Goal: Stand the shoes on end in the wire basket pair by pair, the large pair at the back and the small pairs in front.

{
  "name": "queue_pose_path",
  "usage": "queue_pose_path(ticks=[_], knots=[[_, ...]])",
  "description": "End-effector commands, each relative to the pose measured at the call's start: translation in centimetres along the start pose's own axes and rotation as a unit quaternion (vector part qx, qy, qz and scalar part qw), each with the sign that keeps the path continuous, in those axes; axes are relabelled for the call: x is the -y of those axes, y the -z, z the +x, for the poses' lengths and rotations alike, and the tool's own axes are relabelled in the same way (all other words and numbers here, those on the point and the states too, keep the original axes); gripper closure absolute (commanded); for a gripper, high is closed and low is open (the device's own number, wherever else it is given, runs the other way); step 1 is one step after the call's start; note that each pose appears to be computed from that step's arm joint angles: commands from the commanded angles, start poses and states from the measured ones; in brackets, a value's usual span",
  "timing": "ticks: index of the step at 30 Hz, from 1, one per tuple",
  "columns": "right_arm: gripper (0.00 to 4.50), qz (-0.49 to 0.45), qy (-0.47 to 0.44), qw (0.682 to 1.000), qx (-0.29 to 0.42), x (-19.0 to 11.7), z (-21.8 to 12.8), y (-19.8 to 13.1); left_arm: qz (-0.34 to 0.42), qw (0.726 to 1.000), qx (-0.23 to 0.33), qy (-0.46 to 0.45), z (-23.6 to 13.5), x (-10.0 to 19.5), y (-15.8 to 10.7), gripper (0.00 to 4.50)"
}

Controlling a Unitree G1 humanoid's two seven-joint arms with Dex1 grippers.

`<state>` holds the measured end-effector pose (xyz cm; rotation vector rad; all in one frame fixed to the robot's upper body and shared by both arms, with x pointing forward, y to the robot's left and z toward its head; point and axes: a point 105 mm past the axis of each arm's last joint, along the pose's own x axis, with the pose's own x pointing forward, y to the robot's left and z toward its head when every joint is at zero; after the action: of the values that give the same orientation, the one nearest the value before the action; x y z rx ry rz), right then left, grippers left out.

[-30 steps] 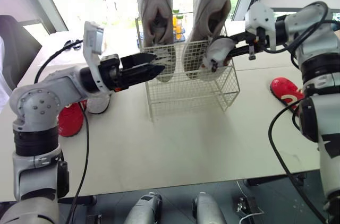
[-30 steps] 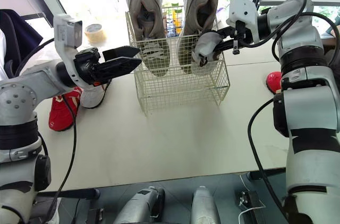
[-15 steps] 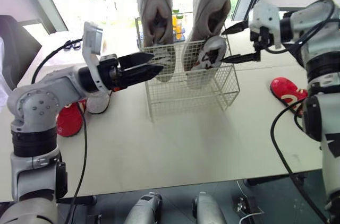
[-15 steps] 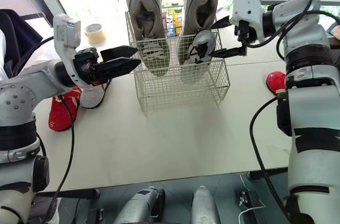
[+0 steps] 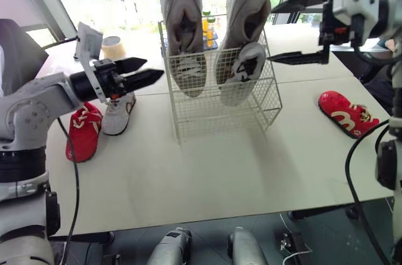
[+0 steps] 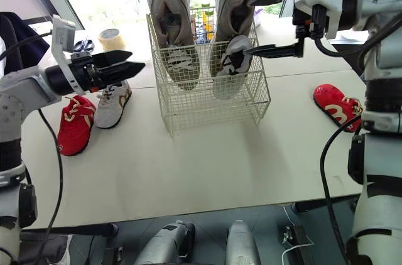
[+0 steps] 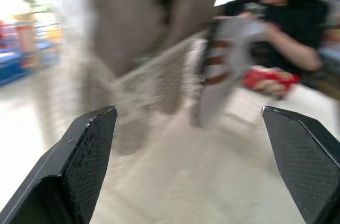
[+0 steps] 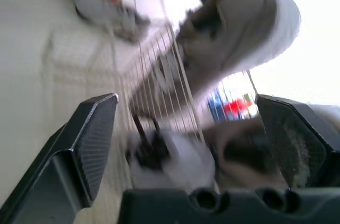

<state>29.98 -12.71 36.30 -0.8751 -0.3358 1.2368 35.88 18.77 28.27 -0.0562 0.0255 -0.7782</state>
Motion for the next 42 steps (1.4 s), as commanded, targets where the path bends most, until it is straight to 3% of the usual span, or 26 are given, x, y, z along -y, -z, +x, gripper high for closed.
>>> queue_pose_path(ticks=[1,6,13,31,35,39,42], knots=[[0.02,0.015,-0.032,0.998,0.055,-3.8,2.8,-2.4,0.016,0.994,-0.02,-0.109,-0.5,-4.1,-1.0,0.0],[0.02,0.044,-0.028,0.996,0.069,-5.9,4.7,-2.2,0.005,0.977,-0.085,-0.195,-0.6,-8.3,0.9,0.0],[0.02,0.057,-0.008,0.996,0.069,-6.1,5.1,-2.0,0.01,0.943,-0.2,-0.264,-1.9,-12.1,4.8,0.0],[0.02,0.072,0.027,0.995,0.063,-5.9,4.8,-1.7,0.024,0.934,-0.262,-0.241,1.4,-11.7,10.5,0.0],[0.0,0.073,0.033,0.995,0.059,-5.8,4.7,-1.6,0.007,0.929,-0.274,-0.248,1.4,-11.6,12.3,1.24],[0.0,0.071,0.039,0.995,0.055,-5.7,4.6,-1.5,-0.012,0.927,-0.271,-0.259,1.4,-11.6,13.2,3.06],[0.0,0.071,0.044,0.995,0.05,-5.6,4.3,-1.4,-0.016,0.93,-0.253,-0.268,1.5,-11.8,12.7,3.84]])
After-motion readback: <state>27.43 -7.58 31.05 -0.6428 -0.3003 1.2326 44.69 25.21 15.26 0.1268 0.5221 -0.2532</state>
